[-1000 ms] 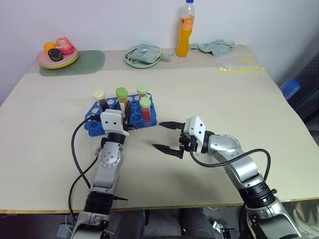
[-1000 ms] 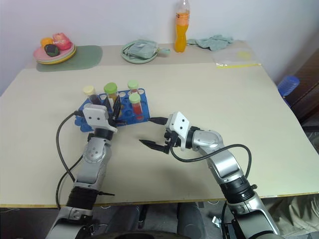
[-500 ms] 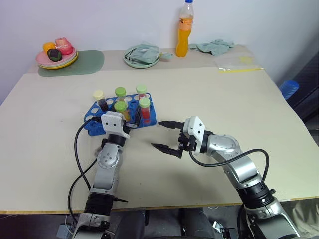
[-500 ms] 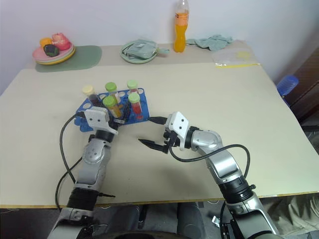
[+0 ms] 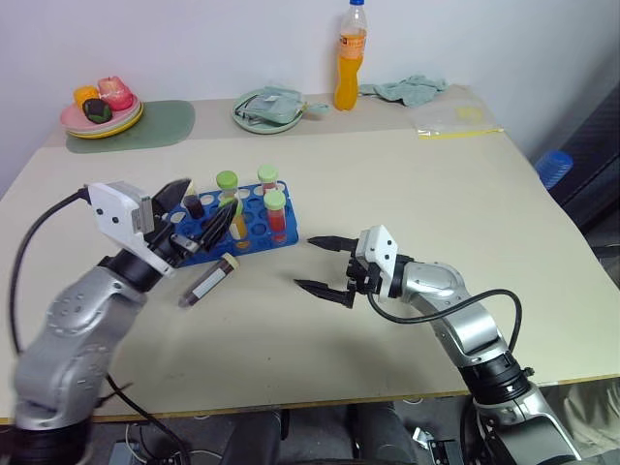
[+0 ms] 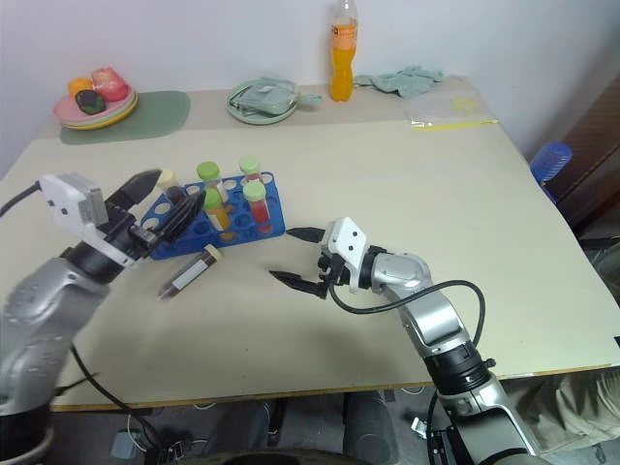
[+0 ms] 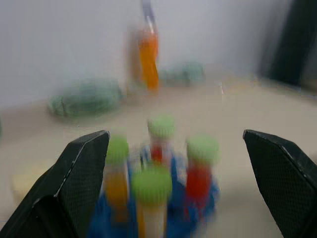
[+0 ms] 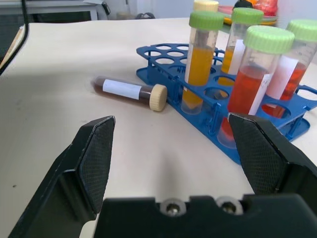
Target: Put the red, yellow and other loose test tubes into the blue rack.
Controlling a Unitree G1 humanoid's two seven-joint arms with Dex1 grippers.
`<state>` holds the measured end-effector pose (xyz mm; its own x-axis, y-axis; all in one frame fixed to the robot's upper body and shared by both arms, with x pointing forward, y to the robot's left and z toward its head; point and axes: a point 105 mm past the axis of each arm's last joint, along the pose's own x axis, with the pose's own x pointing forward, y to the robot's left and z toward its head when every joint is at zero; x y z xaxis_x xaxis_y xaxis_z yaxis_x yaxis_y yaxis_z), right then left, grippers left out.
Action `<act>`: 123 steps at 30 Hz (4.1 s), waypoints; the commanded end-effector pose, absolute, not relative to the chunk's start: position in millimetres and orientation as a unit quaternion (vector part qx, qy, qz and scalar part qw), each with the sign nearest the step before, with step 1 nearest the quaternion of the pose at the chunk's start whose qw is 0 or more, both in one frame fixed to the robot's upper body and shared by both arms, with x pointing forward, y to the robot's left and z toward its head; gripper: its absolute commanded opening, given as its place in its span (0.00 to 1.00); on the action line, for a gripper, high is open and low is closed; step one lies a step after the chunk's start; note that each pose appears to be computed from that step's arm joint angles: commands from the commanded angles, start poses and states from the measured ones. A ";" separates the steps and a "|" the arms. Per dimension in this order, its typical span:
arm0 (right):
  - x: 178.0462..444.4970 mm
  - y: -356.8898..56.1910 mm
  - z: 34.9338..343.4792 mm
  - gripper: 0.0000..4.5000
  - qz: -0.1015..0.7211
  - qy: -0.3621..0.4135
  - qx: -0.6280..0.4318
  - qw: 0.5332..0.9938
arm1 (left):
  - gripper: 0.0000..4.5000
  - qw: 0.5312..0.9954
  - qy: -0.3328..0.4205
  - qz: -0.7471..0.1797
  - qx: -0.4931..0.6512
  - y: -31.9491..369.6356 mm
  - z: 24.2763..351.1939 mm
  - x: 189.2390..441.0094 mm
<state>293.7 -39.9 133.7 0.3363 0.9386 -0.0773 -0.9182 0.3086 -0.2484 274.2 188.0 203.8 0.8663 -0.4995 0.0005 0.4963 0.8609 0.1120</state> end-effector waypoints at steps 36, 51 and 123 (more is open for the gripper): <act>285.5 -39.8 140.3 0.90 0.572 -0.057 -0.124 0.809 | 0.25 0.840 0.447 -0.259 0.164 198.4 123.3 290.9; 283.0 -37.2 143.8 0.90 0.593 -0.066 -0.118 0.794 | 0.25 0.986 -0.051 -0.158 0.029 252.9 221.4 275.3; 320.8 -207.6 161.7 0.90 0.404 0.030 -0.190 0.894 | 0.99 0.995 -0.001 -0.066 0.073 293.8 141.1 220.3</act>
<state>320.9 -199.4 154.1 0.6599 0.7192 -0.2175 -0.7489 0.6064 -0.2673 220.8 291.1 134.3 0.9906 -0.1361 -0.0146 0.1368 0.9835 0.1182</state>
